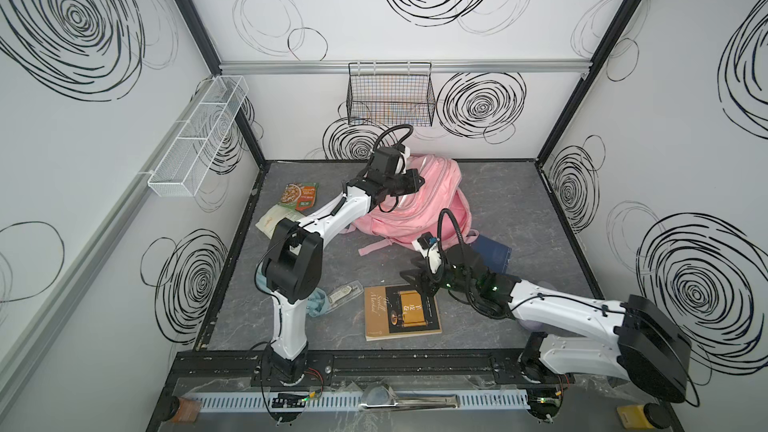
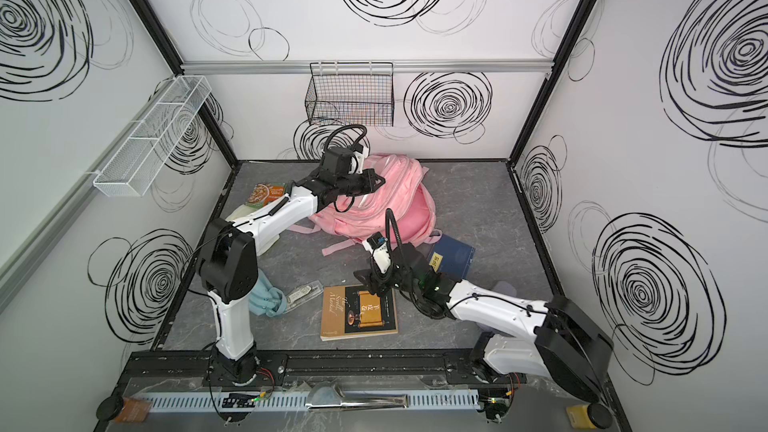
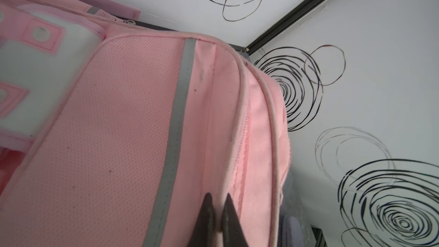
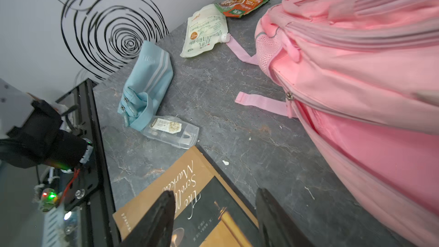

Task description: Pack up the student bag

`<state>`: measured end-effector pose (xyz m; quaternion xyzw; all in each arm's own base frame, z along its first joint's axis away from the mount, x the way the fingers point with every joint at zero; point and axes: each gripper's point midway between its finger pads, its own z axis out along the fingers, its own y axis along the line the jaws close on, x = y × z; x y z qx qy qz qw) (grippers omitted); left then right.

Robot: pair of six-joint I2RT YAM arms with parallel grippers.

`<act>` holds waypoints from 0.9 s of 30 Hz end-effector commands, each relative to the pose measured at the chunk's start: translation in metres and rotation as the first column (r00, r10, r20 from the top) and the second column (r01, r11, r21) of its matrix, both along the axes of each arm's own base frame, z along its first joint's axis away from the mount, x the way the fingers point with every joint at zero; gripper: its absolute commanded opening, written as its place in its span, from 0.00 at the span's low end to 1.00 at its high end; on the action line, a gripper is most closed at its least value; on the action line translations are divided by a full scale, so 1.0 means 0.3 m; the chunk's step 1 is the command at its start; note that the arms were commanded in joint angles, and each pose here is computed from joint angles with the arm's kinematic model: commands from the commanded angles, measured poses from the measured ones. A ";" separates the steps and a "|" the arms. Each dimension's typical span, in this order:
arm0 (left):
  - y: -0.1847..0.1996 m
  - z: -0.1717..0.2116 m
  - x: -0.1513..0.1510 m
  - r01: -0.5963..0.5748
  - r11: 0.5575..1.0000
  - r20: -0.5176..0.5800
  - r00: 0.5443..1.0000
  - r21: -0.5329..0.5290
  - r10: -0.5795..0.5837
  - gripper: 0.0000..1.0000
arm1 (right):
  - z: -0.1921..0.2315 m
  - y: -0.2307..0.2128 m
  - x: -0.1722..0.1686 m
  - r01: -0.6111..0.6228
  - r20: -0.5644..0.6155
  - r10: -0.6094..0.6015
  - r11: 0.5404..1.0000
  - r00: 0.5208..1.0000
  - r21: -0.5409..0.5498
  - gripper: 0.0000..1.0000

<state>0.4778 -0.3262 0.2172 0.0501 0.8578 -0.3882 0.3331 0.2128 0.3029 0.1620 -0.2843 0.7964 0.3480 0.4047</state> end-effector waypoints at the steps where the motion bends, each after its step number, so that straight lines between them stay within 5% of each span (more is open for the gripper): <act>1: 0.058 0.000 0.050 0.006 0.995 0.092 0.996 0.096 -0.015 0.00 | -0.027 -0.142 0.022 0.202 -0.111 -0.204 0.979 0.973 -0.032 0.59; 7: 0.065 -0.059 0.046 0.004 0.995 0.071 0.997 0.098 -0.011 0.01 | -0.027 -0.456 0.129 0.548 -0.187 -0.550 0.834 0.814 -0.066 0.65; 9: 0.062 -0.046 0.045 0.005 0.995 0.078 0.997 0.096 -0.012 0.24 | -0.038 -0.578 0.165 0.657 -0.200 -0.660 0.749 0.724 -0.092 0.68; 11: 0.054 -0.010 0.035 0.015 0.996 0.093 0.995 0.085 -0.023 0.38 | -0.046 -0.684 0.197 0.735 -0.208 -0.738 0.670 0.642 -0.106 0.71; 16: 0.022 0.133 -0.028 0.022 0.997 0.183 0.983 0.080 -0.036 0.48 | -0.115 -0.860 0.246 0.833 -0.266 -0.837 0.529 0.479 -0.165 0.80; 20: -0.111 0.195 -0.154 0.093 0.993 0.237 0.966 0.069 -0.107 0.50 | -0.187 -0.966 0.258 0.873 -0.309 -0.874 0.445 0.375 -0.198 0.81; 27: -0.444 -0.042 -0.424 0.351 0.935 0.081 0.932 0.048 -0.354 0.50 | -0.289 -1.037 0.238 0.900 -0.385 -0.871 0.395 0.303 -0.185 0.80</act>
